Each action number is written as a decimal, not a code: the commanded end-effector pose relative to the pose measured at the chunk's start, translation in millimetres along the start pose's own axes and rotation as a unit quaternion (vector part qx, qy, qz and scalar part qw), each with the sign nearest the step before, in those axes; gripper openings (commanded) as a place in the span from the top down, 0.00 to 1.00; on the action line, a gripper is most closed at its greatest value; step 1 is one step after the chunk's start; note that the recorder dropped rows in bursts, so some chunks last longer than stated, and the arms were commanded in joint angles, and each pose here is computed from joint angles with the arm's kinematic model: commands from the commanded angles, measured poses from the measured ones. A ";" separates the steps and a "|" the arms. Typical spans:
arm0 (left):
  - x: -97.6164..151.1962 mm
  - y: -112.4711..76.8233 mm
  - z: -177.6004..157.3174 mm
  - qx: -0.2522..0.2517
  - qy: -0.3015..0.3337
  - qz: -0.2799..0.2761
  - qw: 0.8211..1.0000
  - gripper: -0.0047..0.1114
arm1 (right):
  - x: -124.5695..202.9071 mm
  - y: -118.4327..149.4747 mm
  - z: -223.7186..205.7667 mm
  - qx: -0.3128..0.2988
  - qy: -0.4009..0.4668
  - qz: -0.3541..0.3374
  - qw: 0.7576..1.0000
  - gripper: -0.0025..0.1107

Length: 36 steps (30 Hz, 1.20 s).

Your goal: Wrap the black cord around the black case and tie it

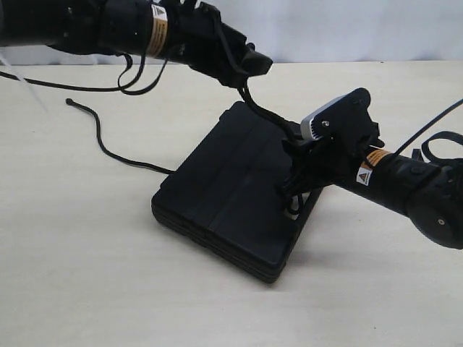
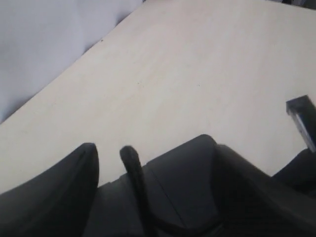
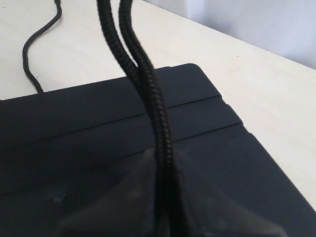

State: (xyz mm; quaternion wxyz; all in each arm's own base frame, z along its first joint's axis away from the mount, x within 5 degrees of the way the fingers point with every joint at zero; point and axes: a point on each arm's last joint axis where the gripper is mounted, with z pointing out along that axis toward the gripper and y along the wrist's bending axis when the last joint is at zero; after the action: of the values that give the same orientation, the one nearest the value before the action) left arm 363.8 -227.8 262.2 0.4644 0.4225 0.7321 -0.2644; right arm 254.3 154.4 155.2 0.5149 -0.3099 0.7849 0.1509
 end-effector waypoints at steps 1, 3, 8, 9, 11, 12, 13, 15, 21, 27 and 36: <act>-25.9 4.8 -32.8 -0.026 -0.039 -0.018 0.999 0.43 | -2.6 -0.4 -0.5 0.002 -0.007 0.000 1.000 0.94; -30.5 13.5 -46.5 -0.041 -0.050 -0.035 0.997 0.43 | -2.6 -0.4 -0.5 0.002 -0.007 0.000 1.000 0.94; -22.8 35.7 -65.5 -0.055 -0.053 -0.092 0.993 0.47 | -2.4 -0.4 -0.5 0.002 -0.006 0.000 1.000 0.94; -18.4 37.7 -65.7 -0.056 -0.049 -0.097 0.993 0.51 | -2.4 -0.4 -0.5 0.002 -0.006 0.000 1.000 0.94; -9.3 36.6 -64.3 -0.048 -0.038 -0.106 0.993 0.66 | -2.4 -0.4 -0.5 0.002 -0.006 0.000 1.000 0.94; -7.3 34.1 -63.2 -0.039 -0.035 -0.105 0.993 0.73 | -2.4 -0.4 -0.5 0.002 -0.006 0.000 1.000 0.94; -6.5 29.9 -61.9 -0.023 -0.033 -0.098 0.994 0.81 | -2.6 -0.4 -0.5 0.002 -0.007 0.000 1.000 0.94; -8.9 16.6 -58.7 0.028 -0.033 -0.066 0.997 0.96 | -2.6 -0.4 -0.5 0.002 -0.007 0.000 1.000 0.94; -20.6 -22.3 -32.1 0.029 -0.030 0.017 0.999 0.96 | -2.6 -0.4 -0.5 0.002 -0.007 0.000 1.000 0.94; -22.6 -53.7 -4.2 -0.170 0.020 0.188 0.967 0.96 | -2.4 -0.4 -0.5 0.002 -0.005 0.000 1.000 0.94; -3.5 -80.8 10.3 -0.210 0.154 0.269 0.927 0.96 | -3.5 -0.3 -0.5 0.001 -0.012 0.000 1.000 0.94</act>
State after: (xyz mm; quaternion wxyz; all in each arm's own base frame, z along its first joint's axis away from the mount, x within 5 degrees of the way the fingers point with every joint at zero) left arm 298.4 -281.2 274.1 0.5311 0.5303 0.6576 0.0653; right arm 254.3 154.4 155.1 0.5146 -0.3099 0.7851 0.1508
